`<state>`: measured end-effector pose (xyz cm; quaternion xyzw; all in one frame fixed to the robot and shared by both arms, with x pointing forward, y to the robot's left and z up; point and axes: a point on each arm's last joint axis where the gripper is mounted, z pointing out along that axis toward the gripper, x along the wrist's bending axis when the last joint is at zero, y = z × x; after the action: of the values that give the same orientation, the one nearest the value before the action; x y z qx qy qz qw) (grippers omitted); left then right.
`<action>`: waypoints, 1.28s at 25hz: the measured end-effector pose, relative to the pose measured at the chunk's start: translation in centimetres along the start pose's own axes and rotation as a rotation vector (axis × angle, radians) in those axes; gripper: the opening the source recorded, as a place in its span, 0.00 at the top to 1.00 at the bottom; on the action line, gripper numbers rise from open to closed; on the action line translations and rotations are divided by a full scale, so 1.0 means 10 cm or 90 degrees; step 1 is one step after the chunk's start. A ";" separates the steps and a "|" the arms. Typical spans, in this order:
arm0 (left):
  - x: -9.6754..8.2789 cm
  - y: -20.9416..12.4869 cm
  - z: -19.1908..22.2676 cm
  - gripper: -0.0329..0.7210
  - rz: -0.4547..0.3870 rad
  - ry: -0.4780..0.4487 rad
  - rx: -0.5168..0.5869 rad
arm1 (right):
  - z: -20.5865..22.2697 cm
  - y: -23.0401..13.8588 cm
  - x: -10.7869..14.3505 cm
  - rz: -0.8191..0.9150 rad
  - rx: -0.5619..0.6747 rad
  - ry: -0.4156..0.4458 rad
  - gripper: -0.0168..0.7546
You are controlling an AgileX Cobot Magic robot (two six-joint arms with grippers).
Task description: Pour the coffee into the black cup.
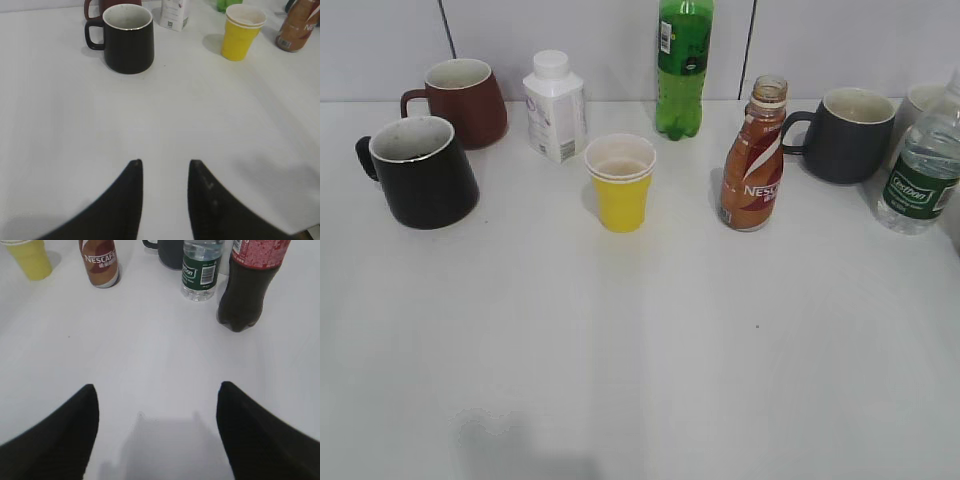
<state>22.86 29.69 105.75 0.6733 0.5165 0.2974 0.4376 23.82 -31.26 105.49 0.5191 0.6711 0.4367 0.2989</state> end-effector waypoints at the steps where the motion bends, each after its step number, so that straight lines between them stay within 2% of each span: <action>1: 0.00 0.00 0.00 0.63 0.000 -0.001 -0.001 | 0.00 -0.01 0.00 -0.004 -0.001 0.000 0.24; 23: 0.00 0.00 0.00 0.63 0.000 0.003 -0.003 | 0.00 -0.01 0.00 -0.009 -0.005 -0.005 0.24; 25: 0.00 0.00 0.00 0.63 -0.005 0.015 -0.004 | 0.00 -0.01 0.00 -0.003 -0.005 -0.017 0.24; 32: -0.02 0.01 0.01 0.63 -0.047 0.100 -0.009 | -0.02 -0.02 0.01 0.048 -0.011 -0.121 0.24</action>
<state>22.96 29.49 105.74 0.6254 0.5715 0.3366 0.4110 23.51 -31.24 105.41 0.5805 0.6160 0.4021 0.3492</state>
